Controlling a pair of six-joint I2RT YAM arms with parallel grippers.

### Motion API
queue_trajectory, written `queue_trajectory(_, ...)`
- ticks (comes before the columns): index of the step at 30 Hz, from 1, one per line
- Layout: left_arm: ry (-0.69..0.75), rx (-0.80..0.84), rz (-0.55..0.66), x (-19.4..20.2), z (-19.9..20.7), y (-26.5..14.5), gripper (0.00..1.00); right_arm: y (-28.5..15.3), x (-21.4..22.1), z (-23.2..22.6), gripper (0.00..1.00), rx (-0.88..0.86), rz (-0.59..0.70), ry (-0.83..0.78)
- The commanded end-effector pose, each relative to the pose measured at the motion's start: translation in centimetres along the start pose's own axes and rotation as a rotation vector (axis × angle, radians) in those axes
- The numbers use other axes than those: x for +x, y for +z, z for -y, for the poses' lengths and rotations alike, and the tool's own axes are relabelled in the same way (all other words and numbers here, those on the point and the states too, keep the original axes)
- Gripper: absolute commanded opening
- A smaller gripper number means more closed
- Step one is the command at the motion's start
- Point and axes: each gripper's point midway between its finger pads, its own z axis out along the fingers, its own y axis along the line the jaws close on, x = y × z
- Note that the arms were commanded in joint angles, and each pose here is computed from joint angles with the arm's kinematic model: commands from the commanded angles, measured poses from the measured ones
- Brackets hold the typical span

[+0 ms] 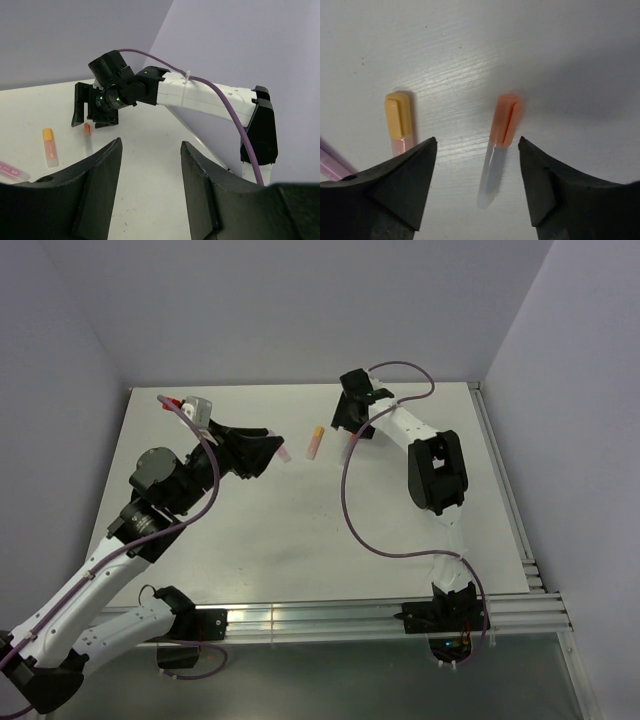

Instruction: Insert the pens into the pen caps

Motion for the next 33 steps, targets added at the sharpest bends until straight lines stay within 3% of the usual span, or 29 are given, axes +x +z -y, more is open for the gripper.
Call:
queue_trajectory(1, 0.03, -0.001, 0.028, -1.0, 0.2, 0.1, 0.56, -3.4, -2.9, -0.8, 0.8, -0.047, 0.076, 0.006)
queue_trajectory(3, 0.039, -0.006, 0.029, -1.1, 0.1, 0.1, 0.56, -4.5, -3.3, -0.8, 0.83, -0.054, 0.094, 0.004)
queue_trajectory(9, 0.084, -0.064, 0.05, -2.1, -0.8, -0.3, 0.57, -14.5, -6.5, -2.0, 1.0, -0.23, 0.269, -0.007)
queue_trajectory(17, 0.148, -0.148, 0.042, -3.1, -2.1, 0.0, 0.58, -29.8, -7.6, 0.3, 1.0, -0.391, 0.539, -0.073)
queue_trajectory(21, 0.162, -0.153, 0.026, -3.2, -2.3, 0.5, 0.58, -33.5, -6.8, 3.2, 1.0, -0.394, 0.643, -0.069)
queue_trajectory(33, 0.159, -0.156, -0.005, -1.3, -3.6, 1.3, 0.59, -34.7, -5.3, 5.8, 1.0, -0.371, 0.701, -0.114)
